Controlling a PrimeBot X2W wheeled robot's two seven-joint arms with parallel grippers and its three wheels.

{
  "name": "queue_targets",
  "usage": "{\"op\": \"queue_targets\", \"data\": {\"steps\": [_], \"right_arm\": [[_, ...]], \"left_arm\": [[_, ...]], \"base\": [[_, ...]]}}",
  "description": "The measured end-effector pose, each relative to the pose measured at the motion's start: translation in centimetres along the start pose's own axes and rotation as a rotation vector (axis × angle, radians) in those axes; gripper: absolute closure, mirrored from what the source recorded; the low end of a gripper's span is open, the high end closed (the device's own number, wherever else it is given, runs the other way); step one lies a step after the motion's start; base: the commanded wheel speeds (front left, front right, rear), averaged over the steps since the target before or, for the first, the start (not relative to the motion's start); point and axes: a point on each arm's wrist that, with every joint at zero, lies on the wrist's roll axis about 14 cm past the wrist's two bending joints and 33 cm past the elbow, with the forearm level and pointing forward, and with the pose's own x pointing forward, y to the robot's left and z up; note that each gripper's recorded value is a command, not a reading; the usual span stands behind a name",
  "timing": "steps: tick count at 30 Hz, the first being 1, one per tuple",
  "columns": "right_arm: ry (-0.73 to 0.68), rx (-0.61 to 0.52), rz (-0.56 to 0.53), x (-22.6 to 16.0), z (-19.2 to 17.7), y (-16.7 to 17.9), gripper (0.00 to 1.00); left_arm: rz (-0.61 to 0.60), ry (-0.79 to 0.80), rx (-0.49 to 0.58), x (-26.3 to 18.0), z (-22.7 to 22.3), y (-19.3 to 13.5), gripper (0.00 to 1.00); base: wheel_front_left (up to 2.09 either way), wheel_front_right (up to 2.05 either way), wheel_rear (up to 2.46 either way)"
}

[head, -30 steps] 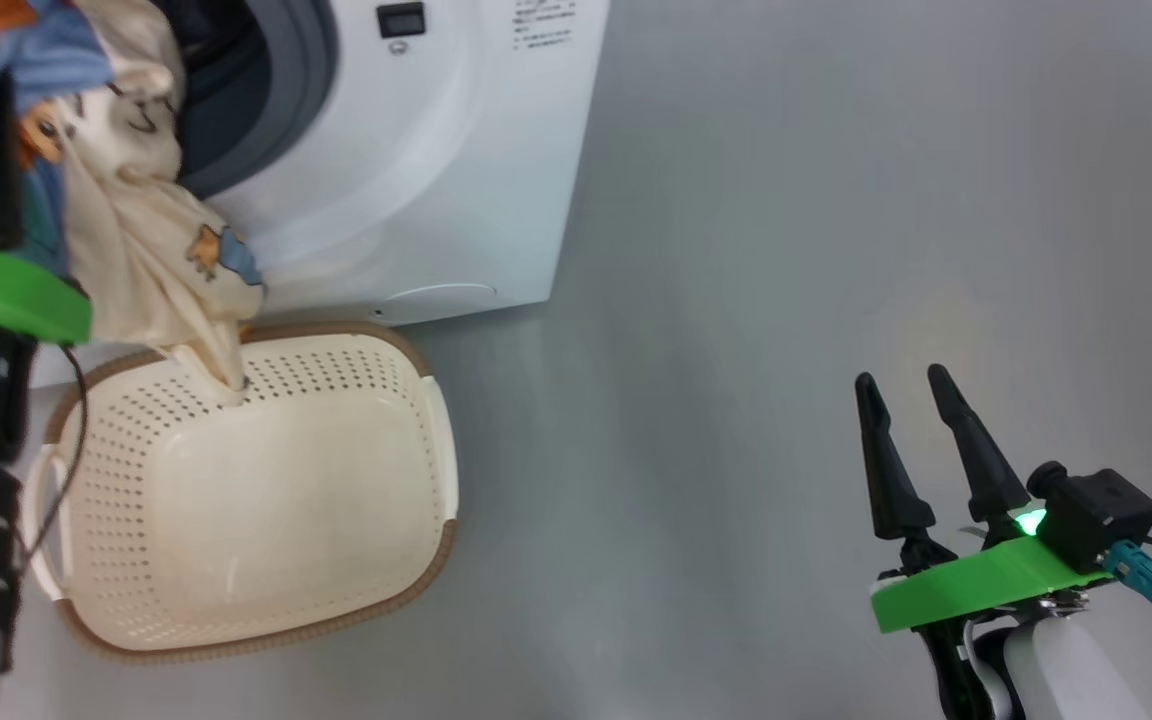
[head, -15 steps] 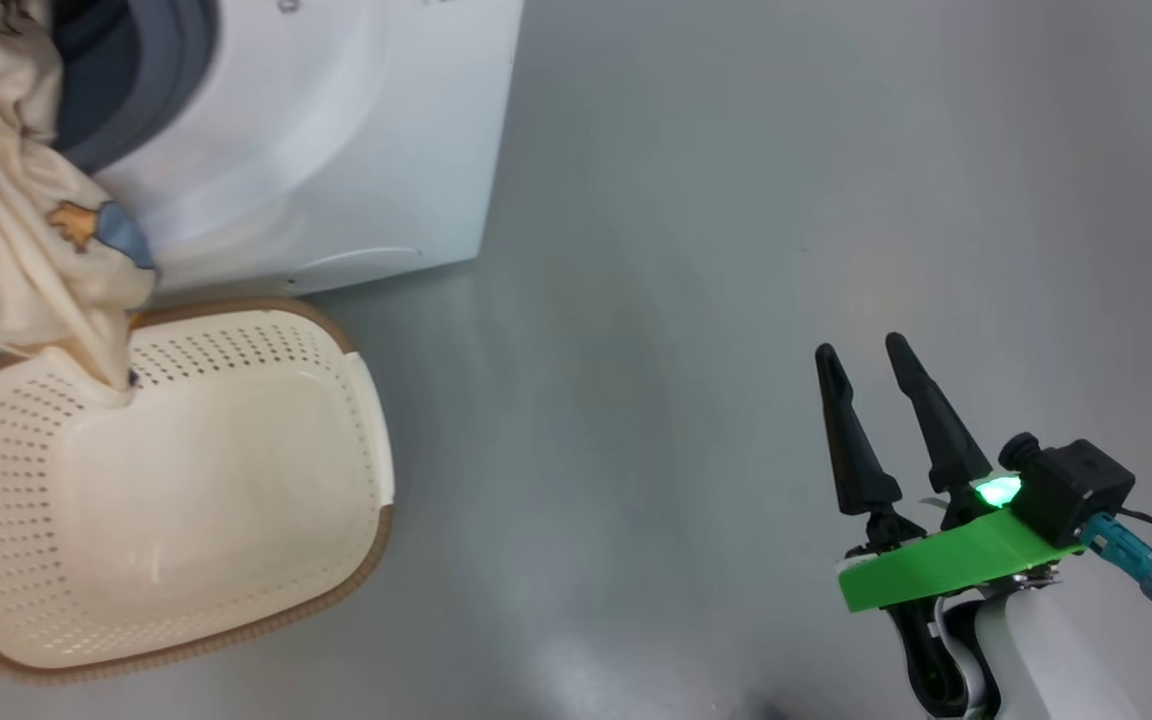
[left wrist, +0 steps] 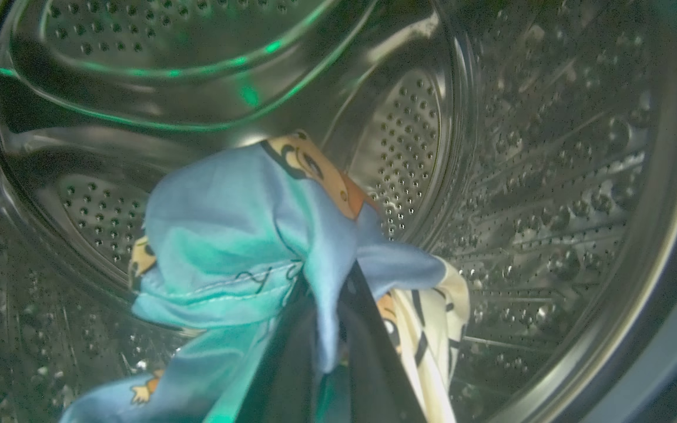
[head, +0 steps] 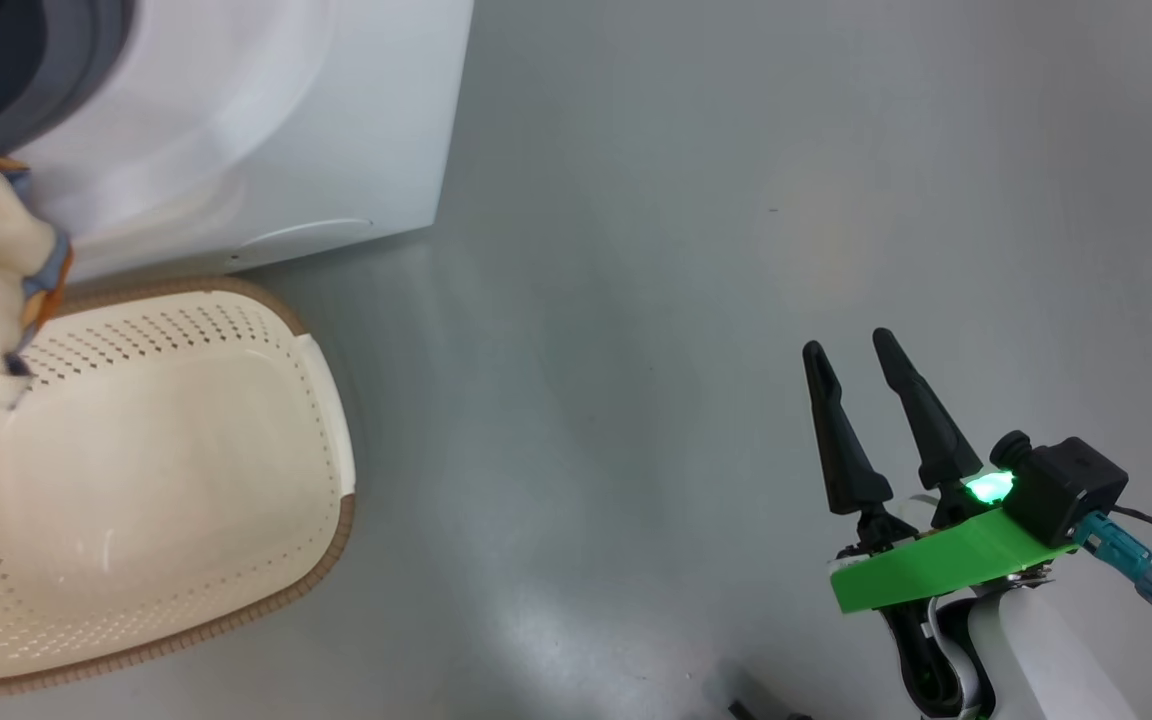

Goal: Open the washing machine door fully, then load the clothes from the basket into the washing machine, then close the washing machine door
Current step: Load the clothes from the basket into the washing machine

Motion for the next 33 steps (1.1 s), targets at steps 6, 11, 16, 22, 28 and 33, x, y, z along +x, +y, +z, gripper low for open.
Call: {"op": "queue_targets", "data": {"steps": [6, 11, 16, 22, 28, 33], "right_arm": [[-0.01, 0.0, 0.007, 0.8, 0.2, 0.1, 0.0], [-0.011, -0.002, 0.014, 1.0, 0.3, 0.3, 0.0], [-0.01, 0.001, 0.018, 0.9, 0.3, 0.4, 0.0], [-0.019, 0.008, 0.018, 0.8, 0.6, 0.5, 0.0], [-0.03, 0.009, 0.024, 0.8, 1.0, 0.7, 0.0], [-0.04, 0.011, 0.029, 0.8, 1.3, 0.8, 0.0]], "left_arm": [[0.003, -0.152, 0.003, 0.6, 3.8, 0.3, 1.0], [-0.007, -0.032, 0.027, -0.5, -1.1, -0.2, 1.0], [0.005, 0.05, 0.018, -0.9, -3.7, 0.0, 0.78], [0.015, 0.083, 0.016, -0.7, -3.9, 0.1, 0.0], [0.021, 0.068, 0.003, -0.7, -2.8, 0.1, 0.0], [0.029, 0.048, -0.036, -1.1, -2.2, -0.1, 0.0]], "base": [[0.0, 0.0, 0.0], [0.0, 0.0, 0.0], [0.0, 0.0, 0.0], [0.0, 0.0, 0.0], [0.0, 0.0, 0.0], [0.0, 0.0, 0.0]]}}
